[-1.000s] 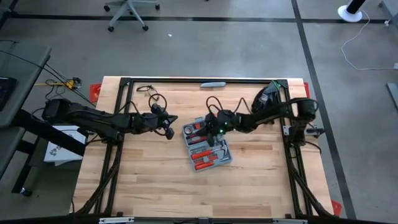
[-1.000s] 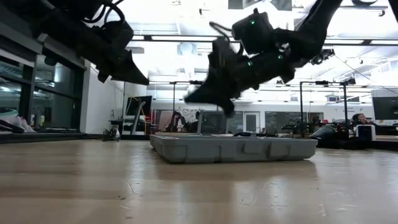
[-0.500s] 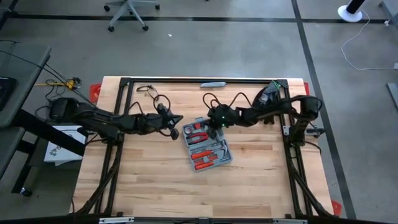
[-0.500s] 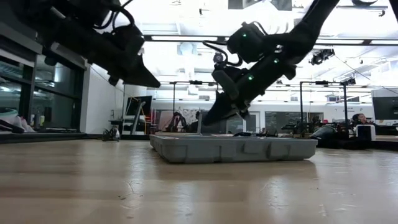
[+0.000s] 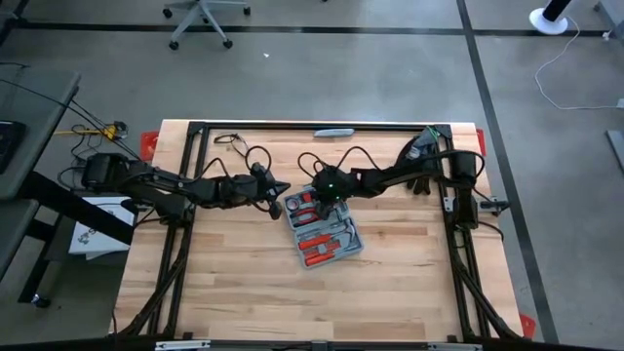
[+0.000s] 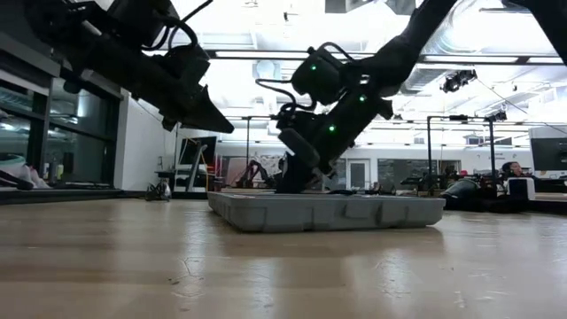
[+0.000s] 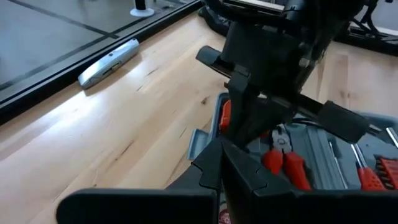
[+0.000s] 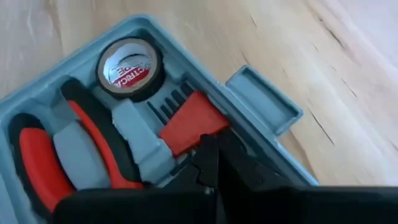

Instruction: Prefit tool cases

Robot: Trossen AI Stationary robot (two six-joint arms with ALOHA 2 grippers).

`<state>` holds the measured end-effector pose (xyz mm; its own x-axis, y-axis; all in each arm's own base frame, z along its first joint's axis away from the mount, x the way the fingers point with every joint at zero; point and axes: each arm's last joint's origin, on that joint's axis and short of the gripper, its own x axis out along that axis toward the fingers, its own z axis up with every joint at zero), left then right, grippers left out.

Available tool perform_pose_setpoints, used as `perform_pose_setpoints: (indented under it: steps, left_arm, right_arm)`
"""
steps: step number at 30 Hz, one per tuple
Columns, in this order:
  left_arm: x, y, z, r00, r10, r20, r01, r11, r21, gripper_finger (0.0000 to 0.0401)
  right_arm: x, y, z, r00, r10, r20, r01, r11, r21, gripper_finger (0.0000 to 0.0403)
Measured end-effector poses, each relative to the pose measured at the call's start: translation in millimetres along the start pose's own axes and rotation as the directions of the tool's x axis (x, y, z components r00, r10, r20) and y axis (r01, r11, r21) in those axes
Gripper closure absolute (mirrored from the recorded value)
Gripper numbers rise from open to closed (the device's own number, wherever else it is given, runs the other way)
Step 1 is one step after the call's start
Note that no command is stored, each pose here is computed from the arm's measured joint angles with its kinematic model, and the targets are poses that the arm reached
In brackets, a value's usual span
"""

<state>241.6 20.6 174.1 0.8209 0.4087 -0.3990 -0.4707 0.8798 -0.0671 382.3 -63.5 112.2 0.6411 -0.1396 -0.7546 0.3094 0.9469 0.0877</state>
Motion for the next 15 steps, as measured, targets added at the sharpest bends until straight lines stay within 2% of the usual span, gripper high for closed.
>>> perform_pose_setpoints:
  steps: [5,8,11,15]
  left_arm:
    - [0,0,0,1.0,-0.003,0.001,0.003,1.0,-0.008,0.0401]
    - [2,-1,-1,1.0,-0.008,0.001,0.008,1.0,-0.011,0.0401]
    - [9,1,-2,0.999,-0.042,0.009,0.042,0.999,-0.025,0.0401]
    - [25,16,7,0.988,-0.14,0.061,0.145,0.986,-0.08,0.0401]
  right_arm:
    - [-23,2,7,1.0,-0.006,-0.012,0.005,0.999,-0.05,0.0403]
    - [-43,4,9,0.999,0.009,0.045,-0.005,0.997,-0.082,0.0403]
    - [-60,0,-12,0.994,0.029,0.109,-0.023,0.998,-0.054,0.0403]
    - [-90,-8,-46,0.972,0.051,0.231,-0.063,0.997,0.044,0.0403]
